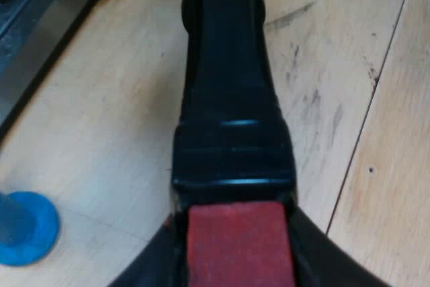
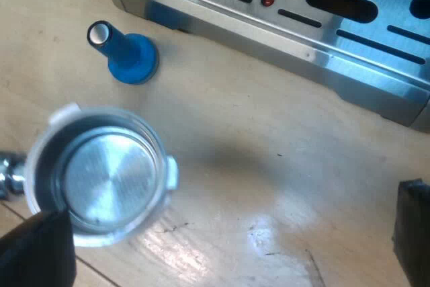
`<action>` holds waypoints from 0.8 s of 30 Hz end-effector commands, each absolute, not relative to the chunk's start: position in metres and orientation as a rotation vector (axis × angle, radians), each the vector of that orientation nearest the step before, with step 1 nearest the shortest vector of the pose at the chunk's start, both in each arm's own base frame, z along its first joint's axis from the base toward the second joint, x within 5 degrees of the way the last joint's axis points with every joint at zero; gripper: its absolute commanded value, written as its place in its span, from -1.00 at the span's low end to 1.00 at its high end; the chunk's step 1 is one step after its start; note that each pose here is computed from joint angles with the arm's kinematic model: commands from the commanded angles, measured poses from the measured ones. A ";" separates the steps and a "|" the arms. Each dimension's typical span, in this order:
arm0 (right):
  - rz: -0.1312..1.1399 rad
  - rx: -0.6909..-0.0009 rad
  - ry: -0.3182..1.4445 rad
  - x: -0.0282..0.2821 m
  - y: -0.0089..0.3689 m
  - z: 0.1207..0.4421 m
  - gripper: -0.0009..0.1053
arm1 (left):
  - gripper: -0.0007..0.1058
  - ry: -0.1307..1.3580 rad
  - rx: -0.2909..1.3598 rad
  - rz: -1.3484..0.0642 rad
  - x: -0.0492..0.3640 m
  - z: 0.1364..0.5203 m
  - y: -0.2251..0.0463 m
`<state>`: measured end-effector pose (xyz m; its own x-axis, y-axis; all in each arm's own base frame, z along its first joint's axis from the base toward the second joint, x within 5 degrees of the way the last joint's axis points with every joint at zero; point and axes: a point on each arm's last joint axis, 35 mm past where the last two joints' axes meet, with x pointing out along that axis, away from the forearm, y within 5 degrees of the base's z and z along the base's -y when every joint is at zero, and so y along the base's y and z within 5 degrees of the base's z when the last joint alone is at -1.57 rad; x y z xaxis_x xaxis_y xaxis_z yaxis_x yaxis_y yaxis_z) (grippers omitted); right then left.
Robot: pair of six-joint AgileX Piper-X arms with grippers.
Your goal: Put the handle in the coffee machine
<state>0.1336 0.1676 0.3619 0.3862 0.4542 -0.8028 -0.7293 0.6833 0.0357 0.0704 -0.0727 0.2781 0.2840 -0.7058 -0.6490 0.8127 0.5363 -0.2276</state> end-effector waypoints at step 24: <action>0.720 -0.461 0.514 0.077 0.242 0.366 0.86 | -0.98 0.630 0.048 -0.651 0.066 0.293 -0.029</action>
